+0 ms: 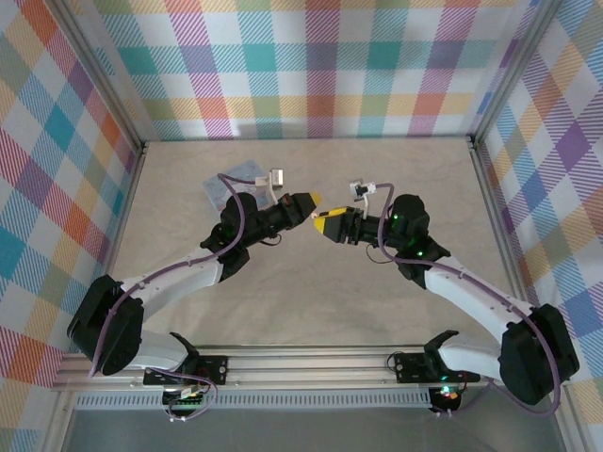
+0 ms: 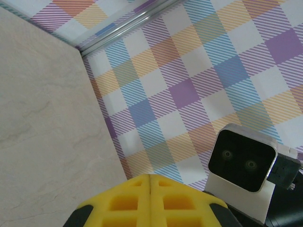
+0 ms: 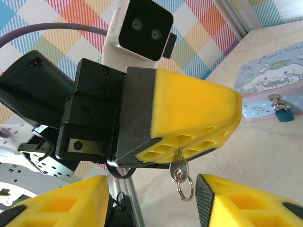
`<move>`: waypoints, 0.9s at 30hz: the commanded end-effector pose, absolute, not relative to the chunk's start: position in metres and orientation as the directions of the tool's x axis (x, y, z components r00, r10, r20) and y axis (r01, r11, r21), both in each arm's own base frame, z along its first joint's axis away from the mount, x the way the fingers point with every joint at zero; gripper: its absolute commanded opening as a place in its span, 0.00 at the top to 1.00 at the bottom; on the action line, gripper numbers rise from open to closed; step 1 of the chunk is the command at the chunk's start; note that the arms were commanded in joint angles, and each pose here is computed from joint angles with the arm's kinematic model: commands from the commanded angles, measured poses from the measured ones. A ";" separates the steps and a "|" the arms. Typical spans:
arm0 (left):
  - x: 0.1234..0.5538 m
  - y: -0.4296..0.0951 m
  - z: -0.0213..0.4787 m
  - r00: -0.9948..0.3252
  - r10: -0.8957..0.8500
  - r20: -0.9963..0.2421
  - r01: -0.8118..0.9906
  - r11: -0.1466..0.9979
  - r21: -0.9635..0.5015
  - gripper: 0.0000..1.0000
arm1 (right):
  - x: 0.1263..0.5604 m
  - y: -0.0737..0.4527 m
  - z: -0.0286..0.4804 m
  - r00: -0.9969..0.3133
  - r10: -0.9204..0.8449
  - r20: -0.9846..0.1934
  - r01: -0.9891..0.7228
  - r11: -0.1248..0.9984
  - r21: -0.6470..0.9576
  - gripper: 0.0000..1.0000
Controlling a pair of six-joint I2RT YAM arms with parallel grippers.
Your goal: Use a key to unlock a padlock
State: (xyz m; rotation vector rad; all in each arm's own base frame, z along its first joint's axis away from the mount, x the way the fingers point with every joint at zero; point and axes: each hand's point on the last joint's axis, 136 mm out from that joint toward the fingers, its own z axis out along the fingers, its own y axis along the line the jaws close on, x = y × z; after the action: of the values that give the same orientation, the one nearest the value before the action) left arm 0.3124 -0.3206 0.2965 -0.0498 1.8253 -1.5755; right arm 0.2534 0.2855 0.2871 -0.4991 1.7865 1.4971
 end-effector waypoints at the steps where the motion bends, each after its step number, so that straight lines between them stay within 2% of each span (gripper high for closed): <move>1: 0.308 -0.326 0.313 -0.722 -0.469 -0.509 0.460 0.224 -0.859 1.00 | 0.256 0.289 0.297 -0.643 0.172 -0.747 -0.715 0.217 0.665 0.48; 18: 0.307 -0.325 0.313 -0.717 -0.479 -0.506 0.467 0.209 -0.859 1.00 | 0.265 0.294 0.295 -0.680 0.197 -0.706 -0.677 0.202 0.708 0.60; 27: 0.307 -0.324 0.312 -0.716 -0.481 -0.506 0.467 0.207 -0.859 1.00 | 0.267 0.296 0.296 -0.696 0.198 -0.690 -0.663 0.191 0.724 0.71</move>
State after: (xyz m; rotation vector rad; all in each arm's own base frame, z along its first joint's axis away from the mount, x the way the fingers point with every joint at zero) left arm 0.3119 -0.3205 0.3044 -0.0375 1.7836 -1.5904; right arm 0.2658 0.2930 0.2745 -0.4086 1.8509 1.5658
